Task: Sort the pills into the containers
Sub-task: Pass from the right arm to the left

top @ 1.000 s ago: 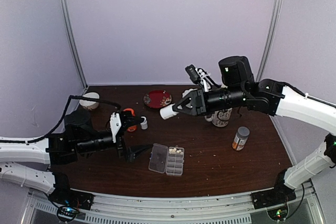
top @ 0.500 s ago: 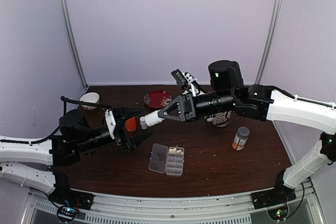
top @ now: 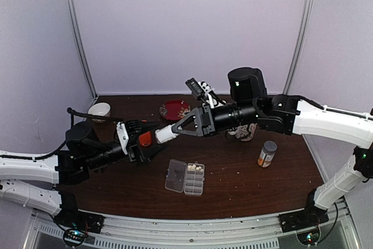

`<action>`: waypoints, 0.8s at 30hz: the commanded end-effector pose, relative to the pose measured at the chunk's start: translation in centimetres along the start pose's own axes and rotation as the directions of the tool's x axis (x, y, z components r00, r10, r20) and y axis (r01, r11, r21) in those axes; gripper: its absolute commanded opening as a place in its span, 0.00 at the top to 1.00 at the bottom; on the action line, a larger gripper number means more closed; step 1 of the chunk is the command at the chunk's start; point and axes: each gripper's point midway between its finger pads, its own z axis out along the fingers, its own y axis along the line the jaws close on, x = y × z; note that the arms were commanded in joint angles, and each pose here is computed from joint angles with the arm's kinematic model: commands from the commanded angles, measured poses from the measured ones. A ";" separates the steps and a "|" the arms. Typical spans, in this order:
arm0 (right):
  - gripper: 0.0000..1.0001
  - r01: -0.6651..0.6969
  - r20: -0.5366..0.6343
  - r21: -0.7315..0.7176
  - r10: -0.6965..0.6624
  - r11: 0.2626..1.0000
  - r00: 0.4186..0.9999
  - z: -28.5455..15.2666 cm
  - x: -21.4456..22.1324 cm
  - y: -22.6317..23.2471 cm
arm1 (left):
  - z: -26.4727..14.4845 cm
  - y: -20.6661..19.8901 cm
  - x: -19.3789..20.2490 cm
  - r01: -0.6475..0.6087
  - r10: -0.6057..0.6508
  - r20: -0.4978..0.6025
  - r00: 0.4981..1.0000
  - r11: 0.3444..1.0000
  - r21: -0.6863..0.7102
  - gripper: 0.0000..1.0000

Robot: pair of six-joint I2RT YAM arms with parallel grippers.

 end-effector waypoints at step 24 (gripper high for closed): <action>0.47 0.101 0.021 -0.032 -0.100 0.994 0.995 -1.2 -1.3 2.9 | -0.3 -0.2 -2.8 -0.006 0.003 0.045 0.999 0.999 0.053 0.83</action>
